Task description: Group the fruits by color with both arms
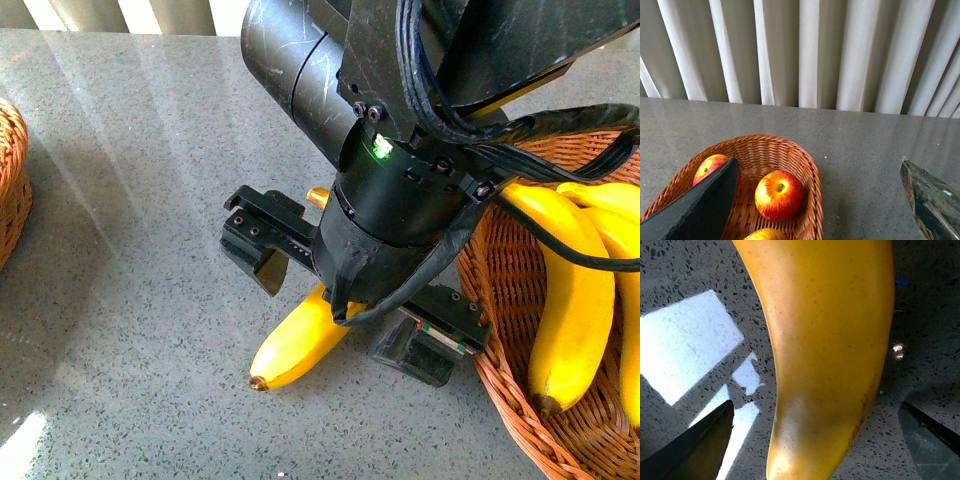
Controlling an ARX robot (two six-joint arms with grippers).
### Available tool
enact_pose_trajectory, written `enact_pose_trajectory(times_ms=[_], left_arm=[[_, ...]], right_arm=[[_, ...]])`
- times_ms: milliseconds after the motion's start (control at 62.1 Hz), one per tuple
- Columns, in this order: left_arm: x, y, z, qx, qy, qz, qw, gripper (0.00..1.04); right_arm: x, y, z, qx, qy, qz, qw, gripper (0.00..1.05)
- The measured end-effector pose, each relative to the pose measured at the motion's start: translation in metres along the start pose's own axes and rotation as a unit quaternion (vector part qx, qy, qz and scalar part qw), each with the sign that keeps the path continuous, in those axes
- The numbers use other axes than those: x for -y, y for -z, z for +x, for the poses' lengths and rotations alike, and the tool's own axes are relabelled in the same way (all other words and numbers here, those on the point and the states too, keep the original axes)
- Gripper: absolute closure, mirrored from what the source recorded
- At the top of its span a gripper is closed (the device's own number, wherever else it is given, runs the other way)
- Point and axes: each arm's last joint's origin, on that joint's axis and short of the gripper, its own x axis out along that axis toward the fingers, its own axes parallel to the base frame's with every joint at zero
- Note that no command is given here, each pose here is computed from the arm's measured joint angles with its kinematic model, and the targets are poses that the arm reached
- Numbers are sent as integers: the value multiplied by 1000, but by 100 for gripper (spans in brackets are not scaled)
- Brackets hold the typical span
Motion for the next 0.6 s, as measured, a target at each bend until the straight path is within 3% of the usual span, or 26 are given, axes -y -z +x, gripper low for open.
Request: enact_pose_trajectory(times_ms=[371,596], left_arm=[[0,0,0,0,0,0,1000,9],[0,0,0,0,0,0,1000,9]], right_arm=[[3,-3,-2,2,-9,2,1000,65],[1,-6,-12,4,-25,1,1000,70]])
